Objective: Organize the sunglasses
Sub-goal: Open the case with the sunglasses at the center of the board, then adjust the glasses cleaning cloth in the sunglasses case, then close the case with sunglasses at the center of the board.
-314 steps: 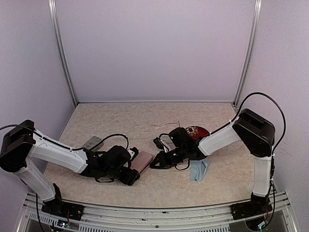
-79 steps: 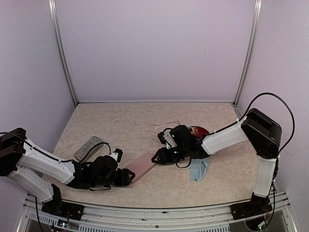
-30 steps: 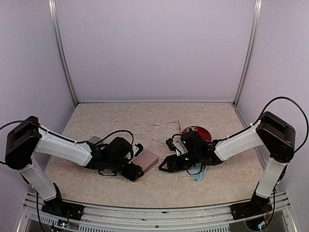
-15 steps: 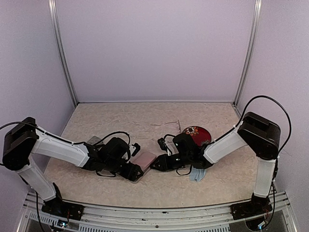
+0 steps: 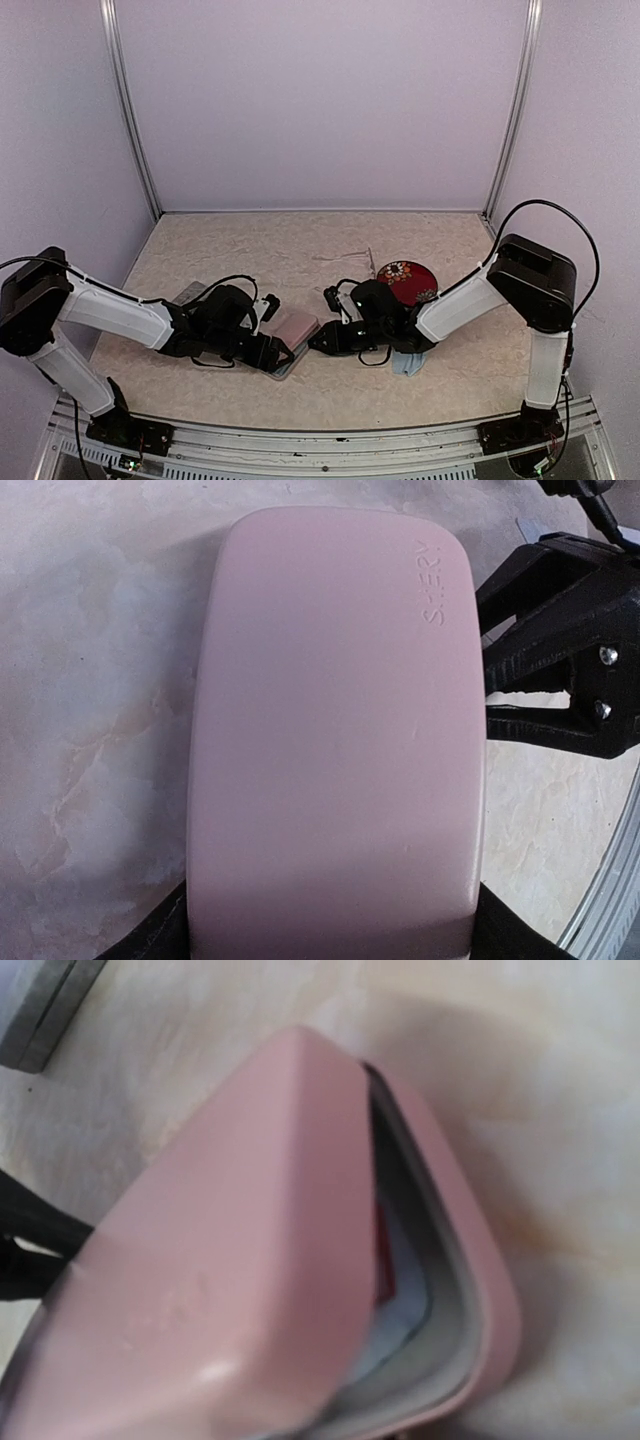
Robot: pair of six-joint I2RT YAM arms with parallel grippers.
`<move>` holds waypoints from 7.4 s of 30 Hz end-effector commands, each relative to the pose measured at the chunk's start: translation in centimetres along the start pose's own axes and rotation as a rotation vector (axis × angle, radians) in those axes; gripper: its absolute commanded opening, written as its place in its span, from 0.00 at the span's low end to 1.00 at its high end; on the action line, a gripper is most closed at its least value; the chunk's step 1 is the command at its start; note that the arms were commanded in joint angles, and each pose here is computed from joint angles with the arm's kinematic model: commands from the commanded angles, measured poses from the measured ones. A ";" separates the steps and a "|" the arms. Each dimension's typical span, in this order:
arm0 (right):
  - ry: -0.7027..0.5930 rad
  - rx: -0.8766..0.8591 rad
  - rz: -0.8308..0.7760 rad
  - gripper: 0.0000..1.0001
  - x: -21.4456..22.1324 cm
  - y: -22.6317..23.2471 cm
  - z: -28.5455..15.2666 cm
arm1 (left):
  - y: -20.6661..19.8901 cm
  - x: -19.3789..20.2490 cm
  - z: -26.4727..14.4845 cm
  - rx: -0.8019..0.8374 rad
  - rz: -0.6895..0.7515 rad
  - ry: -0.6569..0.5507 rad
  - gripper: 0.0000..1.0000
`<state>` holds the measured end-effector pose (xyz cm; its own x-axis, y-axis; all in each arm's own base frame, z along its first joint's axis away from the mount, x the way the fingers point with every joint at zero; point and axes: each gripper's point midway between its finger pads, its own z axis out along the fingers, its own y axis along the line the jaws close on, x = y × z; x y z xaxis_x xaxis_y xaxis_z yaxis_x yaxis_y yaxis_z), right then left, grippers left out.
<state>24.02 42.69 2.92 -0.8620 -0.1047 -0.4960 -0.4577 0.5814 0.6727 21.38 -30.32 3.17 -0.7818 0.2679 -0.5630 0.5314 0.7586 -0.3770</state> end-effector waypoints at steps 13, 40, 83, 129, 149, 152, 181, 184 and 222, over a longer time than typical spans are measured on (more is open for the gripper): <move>0.089 0.116 0.031 0.26 3.4 -2.9 1.2 | -1.8 -0.5 -0.8 0.188 -0.080 -0.021 0.48; 0.103 0.059 0.035 0.25 3.4 -2.1 2.1 | -1.3 0.9 1.1 -0.197 0.074 0.006 0.40; 0.098 -0.058 0.023 0.41 1.9 -2.3 -2.8 | -0.8 1.8 1.0 -0.256 0.060 0.008 0.98; 0.140 0.120 0.052 0.27 4.2 -3.8 2.0 | -3.2 -1.3 -3.6 0.309 -0.217 -0.160 0.40; 0.158 0.122 0.040 0.26 5.0 -3.6 2.5 | -3.4 -1.6 -5.0 0.471 -0.323 -0.188 0.40; 0.160 0.118 0.035 0.26 4.9 -3.4 2.5 | -3.0 -1.6 -4.9 0.446 -0.323 -0.190 0.40; 0.133 -0.237 0.090 0.26 3.6 1.8 2.0 | -0.5 -0.7 -3.7 0.189 -0.243 -0.182 0.36; 0.127 -0.248 0.093 0.26 3.4 2.0 1.8 | -0.4 -0.7 -3.7 0.182 -0.239 -0.182 0.36; 0.071 -0.243 0.095 0.22 1.5 2.4 2.8 | -3.2 1.3 0.5 -0.071 -0.038 -0.048 0.50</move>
<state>22.03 45.67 3.03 -0.9246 -0.1133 -0.3638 -0.3786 0.3814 0.8434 20.63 -31.02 4.61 -0.7795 0.1128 -0.6162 0.4147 0.8301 -0.3726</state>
